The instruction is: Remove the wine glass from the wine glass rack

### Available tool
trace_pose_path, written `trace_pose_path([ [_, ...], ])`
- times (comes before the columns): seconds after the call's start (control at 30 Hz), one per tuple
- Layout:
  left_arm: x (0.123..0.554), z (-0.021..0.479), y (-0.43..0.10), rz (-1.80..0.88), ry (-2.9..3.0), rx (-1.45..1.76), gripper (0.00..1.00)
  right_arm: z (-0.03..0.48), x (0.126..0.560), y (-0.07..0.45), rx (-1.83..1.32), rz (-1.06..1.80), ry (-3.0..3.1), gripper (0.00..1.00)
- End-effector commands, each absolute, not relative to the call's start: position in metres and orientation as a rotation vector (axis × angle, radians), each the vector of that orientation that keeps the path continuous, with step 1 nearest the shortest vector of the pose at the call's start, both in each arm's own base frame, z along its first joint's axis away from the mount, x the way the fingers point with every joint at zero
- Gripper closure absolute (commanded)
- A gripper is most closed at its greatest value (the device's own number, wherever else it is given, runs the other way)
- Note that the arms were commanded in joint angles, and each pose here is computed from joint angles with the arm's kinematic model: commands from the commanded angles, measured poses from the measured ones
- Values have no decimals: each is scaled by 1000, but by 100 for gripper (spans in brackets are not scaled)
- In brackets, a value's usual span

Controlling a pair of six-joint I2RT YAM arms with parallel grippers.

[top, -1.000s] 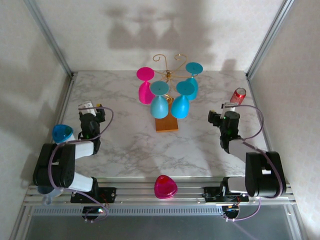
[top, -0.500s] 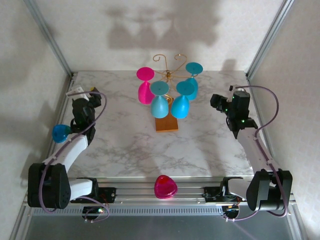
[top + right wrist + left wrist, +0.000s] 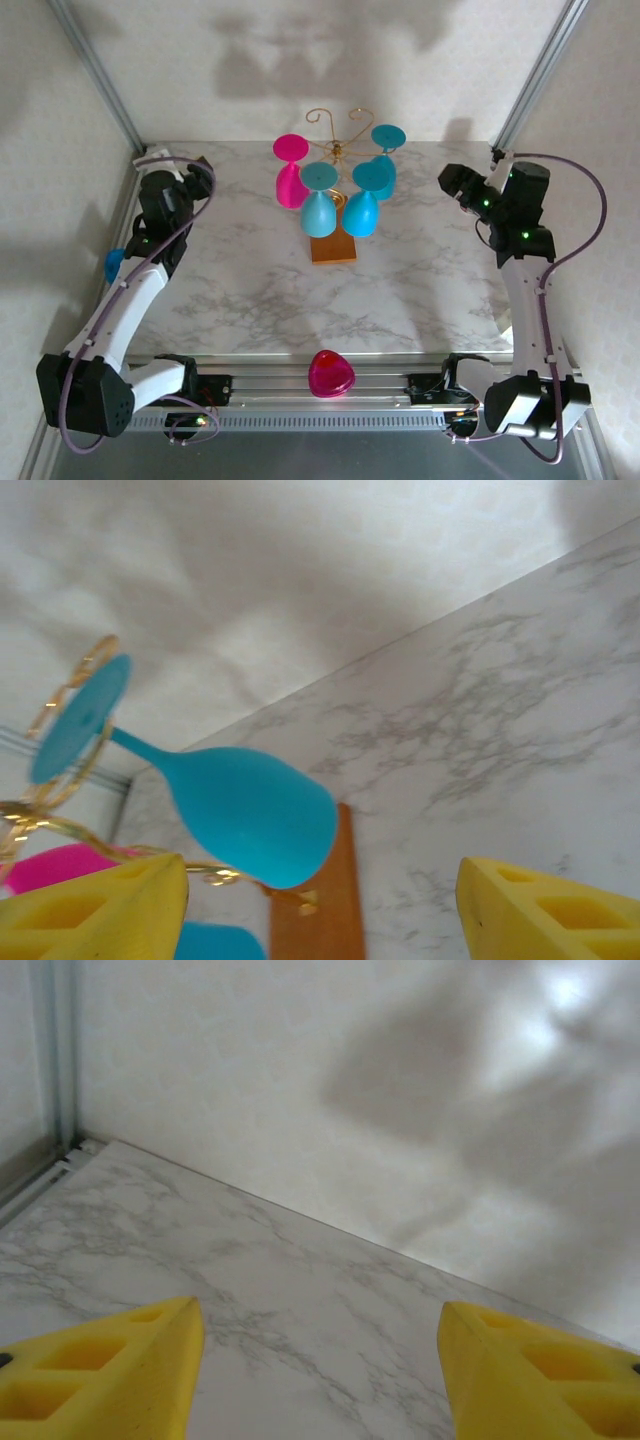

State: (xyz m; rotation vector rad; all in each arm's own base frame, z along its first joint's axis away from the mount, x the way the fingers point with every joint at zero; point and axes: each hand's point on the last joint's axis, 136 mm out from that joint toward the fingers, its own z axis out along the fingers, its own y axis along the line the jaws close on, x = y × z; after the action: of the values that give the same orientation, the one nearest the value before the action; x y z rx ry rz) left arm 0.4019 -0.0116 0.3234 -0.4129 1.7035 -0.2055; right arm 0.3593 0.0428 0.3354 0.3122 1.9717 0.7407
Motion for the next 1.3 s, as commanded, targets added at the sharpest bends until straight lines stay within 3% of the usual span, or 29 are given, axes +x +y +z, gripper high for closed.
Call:
trace_pose_path([
  [0.0,396,330,-29,-207,1753,-356,37,361,354,69,264,971,1957,28],
  [0.33,395,336,-44,-176,1786,-306,37,395,365,88,193,1163,1885,28],
  [0.7,396,340,-53,-191,1796,-277,37,386,390,125,131,1288,1912,33],
  [1.1,401,339,-61,-211,1807,-257,37,372,432,129,187,1356,1913,46],
  [1.27,402,341,-64,-215,1804,-252,38,377,436,136,173,1375,1902,46],
])
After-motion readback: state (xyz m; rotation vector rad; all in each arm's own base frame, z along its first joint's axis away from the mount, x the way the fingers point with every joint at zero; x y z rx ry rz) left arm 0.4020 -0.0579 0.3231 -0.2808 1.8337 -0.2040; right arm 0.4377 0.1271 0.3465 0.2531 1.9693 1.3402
